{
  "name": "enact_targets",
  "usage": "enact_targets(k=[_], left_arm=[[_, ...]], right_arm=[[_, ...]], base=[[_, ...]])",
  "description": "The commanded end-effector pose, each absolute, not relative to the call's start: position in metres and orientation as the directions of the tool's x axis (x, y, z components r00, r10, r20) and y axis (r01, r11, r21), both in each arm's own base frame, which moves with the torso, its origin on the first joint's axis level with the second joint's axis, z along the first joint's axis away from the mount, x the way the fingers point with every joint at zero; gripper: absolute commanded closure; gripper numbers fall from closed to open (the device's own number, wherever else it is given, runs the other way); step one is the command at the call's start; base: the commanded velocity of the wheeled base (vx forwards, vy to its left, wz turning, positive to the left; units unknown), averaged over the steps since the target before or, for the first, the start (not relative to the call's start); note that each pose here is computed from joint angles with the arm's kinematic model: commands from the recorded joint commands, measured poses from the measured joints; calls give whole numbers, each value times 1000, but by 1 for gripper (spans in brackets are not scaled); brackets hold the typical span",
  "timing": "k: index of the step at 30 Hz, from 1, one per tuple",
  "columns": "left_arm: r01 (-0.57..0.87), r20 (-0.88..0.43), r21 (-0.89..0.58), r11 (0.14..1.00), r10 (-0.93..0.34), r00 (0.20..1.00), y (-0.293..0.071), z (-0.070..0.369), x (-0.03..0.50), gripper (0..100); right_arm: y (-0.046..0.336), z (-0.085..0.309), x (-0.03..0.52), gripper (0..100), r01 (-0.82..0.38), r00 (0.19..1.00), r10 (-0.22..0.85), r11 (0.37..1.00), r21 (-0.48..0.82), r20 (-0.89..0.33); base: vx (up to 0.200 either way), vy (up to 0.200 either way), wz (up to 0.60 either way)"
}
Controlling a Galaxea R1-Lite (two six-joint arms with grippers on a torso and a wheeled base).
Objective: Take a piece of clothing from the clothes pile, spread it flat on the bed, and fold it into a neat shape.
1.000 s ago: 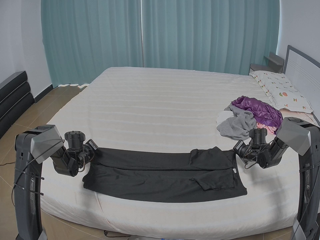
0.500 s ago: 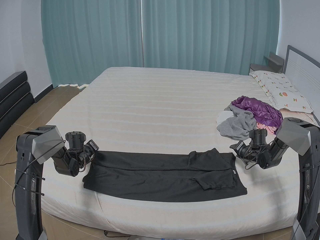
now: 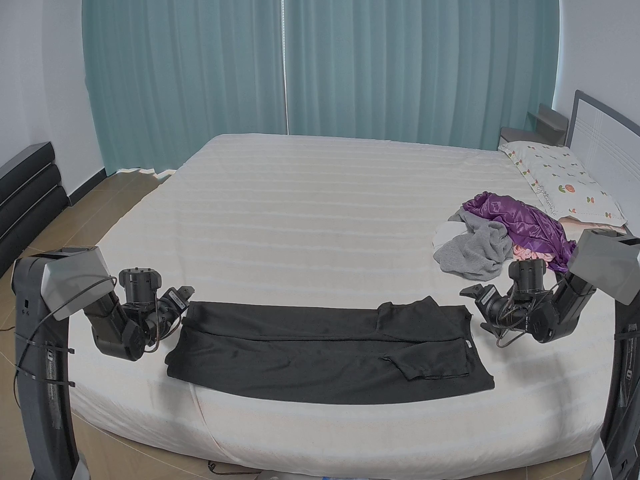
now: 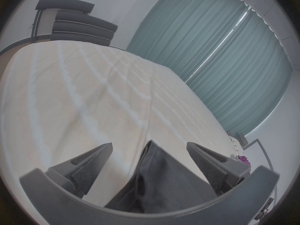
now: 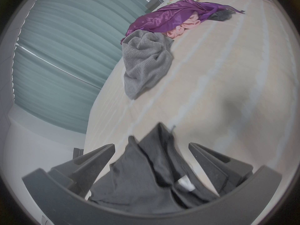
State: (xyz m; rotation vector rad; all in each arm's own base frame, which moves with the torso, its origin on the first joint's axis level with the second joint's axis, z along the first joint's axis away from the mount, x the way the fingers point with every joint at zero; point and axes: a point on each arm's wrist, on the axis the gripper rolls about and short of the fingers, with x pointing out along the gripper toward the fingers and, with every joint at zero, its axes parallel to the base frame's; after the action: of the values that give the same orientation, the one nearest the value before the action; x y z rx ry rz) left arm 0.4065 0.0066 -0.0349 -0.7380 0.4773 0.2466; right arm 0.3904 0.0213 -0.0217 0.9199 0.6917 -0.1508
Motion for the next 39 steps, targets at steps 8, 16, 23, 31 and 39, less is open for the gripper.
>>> enact_targets(k=[8,16,23,31,39], left_arm=[[-449,-639,-596,665,-54,767,-11,-6,287,0],[-450,-662,-565,691,-55,747,-19,-24,284,0],[-412,-598,-564,715,-9,802,-33,-40,318,0],[-418,-600,-525,742,27,800,-36,-46,329,0],[-456,-609,-486,746,85,788,-29,-49,328,100]], right_arm=[[43,3,264,0,338,760,267,616,711,-592],[45,-9,260,0,372,749,271,583,722,-605],[46,-18,263,0,378,745,267,586,717,-611],[49,-23,262,0,366,748,272,592,718,-606],[49,-25,261,0,371,744,270,595,713,-612]], base=[[-175,0,0],[-50,0,0],[0,0,0],[0,0,0],[0,0,0]])
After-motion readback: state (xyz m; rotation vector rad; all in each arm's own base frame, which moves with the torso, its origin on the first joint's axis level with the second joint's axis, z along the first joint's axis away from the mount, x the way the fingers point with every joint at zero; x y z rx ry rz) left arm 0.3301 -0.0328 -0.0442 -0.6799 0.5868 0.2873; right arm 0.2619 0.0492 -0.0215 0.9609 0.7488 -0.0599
